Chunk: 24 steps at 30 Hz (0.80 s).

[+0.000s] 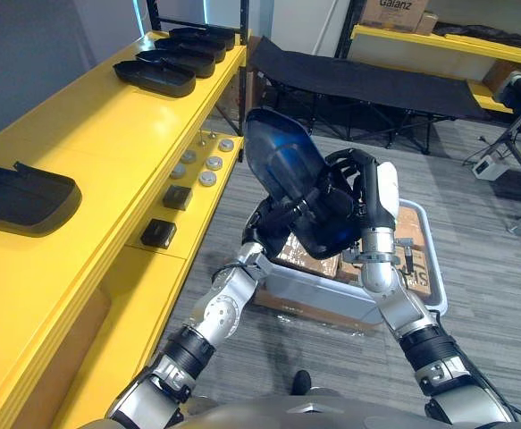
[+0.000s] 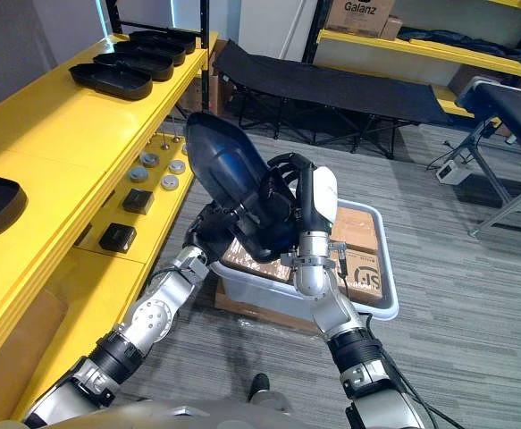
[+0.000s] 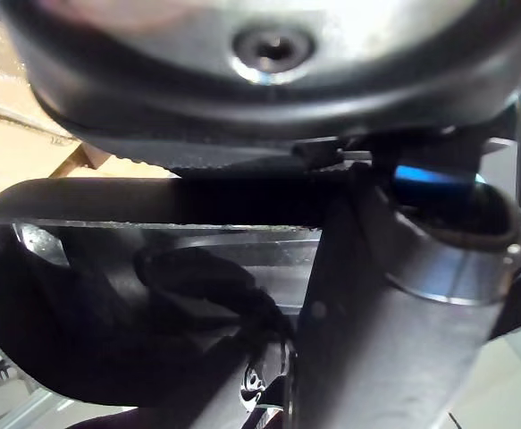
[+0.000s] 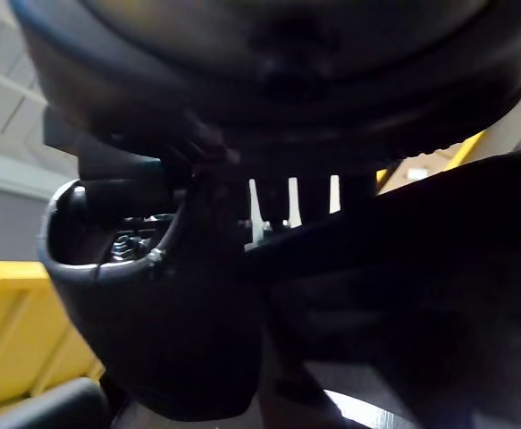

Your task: Walk over and take three plastic housings, then place them on the shelf

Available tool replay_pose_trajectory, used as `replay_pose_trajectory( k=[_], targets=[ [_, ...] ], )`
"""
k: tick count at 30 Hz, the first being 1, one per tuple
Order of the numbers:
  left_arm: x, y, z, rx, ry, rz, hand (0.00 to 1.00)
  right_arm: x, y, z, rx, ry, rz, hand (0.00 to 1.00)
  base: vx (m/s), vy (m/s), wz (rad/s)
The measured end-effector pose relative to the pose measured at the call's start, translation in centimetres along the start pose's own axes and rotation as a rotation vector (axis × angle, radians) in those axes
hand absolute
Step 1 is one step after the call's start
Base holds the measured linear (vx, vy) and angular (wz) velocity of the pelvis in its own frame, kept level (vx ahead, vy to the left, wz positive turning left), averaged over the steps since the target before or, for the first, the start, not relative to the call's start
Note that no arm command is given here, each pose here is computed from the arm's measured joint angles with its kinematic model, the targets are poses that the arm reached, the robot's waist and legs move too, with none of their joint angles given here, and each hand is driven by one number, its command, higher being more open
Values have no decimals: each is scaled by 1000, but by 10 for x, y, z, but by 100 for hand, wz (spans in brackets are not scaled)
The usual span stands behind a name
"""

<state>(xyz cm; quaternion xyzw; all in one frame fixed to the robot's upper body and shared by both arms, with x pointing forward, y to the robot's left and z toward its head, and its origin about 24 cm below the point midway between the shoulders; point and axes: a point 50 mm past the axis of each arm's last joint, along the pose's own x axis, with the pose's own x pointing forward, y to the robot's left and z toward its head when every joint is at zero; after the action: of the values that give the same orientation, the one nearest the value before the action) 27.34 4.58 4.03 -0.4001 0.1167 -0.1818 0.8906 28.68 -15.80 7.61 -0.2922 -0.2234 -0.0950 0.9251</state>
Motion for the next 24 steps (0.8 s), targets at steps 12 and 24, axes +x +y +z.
replay_pose_trajectory(
  k=[12, 24],
  targets=[
    [2, 17, 0, -116, -20, 42, 0, -11, 9, 19, 70, -66, 26, 0, 0, 0, 0],
    [1, 17, 1, -5, -99, 122, 0, -19, 13, 23, 237, -3, 35, 100, 0, 0, 0]
  ],
)
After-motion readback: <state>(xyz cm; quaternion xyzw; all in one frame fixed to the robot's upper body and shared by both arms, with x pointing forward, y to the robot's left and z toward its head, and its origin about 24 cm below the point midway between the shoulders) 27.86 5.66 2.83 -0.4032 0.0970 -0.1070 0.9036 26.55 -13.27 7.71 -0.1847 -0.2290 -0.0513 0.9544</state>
